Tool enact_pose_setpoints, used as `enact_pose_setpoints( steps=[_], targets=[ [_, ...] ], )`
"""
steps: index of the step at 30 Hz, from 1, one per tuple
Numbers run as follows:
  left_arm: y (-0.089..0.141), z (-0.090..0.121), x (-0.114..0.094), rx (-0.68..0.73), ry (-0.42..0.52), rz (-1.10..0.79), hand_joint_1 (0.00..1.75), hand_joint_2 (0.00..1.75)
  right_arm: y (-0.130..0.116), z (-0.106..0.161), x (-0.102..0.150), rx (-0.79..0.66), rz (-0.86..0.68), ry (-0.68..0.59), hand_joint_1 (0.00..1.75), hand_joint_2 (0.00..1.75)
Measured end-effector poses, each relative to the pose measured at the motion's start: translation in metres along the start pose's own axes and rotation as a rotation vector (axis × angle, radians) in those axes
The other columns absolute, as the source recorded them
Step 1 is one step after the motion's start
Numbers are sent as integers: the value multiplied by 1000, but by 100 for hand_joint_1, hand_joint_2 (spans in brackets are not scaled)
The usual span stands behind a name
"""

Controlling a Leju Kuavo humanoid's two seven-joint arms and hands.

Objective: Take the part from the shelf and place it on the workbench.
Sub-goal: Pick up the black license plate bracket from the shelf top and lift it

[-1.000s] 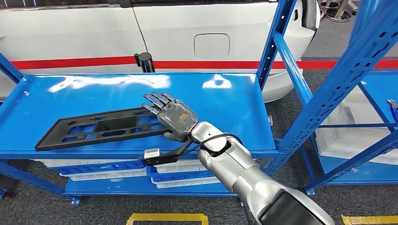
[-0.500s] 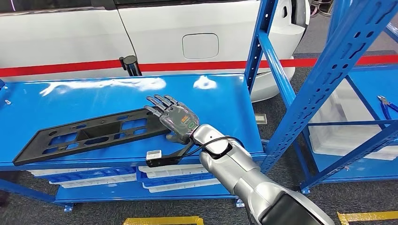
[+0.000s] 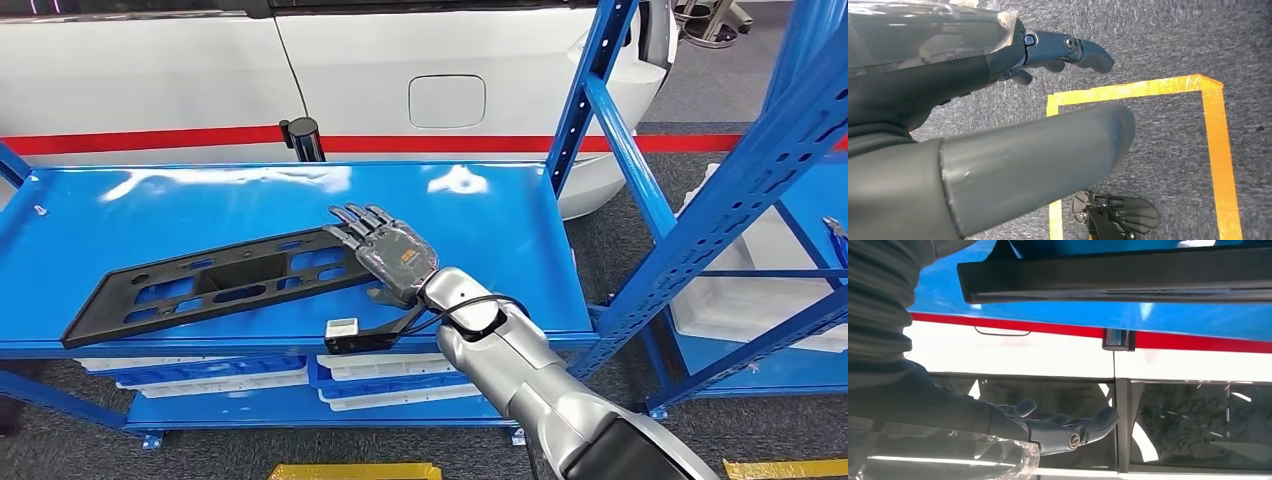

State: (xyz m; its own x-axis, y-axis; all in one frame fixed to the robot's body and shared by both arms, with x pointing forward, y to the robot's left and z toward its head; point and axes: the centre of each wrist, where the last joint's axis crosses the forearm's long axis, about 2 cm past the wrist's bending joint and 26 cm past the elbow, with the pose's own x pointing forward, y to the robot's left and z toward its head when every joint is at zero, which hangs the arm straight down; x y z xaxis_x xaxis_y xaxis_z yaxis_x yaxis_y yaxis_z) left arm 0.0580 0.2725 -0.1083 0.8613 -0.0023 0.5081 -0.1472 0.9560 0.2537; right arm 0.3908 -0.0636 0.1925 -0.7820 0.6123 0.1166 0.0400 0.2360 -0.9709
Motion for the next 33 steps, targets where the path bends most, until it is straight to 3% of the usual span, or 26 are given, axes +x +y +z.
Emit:
enact_pose_setpoints(
  steps=[14, 33],
  targets=[
    [-1, 1, -2, 20, 11, 20, 0, 0, 18, 13, 14, 12, -13, -13, 0, 175],
    [-2, 1, -1, 26, 12, 27, 0, 0, 23, 18, 22, -14, -6, -37, 0, 175]
  ],
)
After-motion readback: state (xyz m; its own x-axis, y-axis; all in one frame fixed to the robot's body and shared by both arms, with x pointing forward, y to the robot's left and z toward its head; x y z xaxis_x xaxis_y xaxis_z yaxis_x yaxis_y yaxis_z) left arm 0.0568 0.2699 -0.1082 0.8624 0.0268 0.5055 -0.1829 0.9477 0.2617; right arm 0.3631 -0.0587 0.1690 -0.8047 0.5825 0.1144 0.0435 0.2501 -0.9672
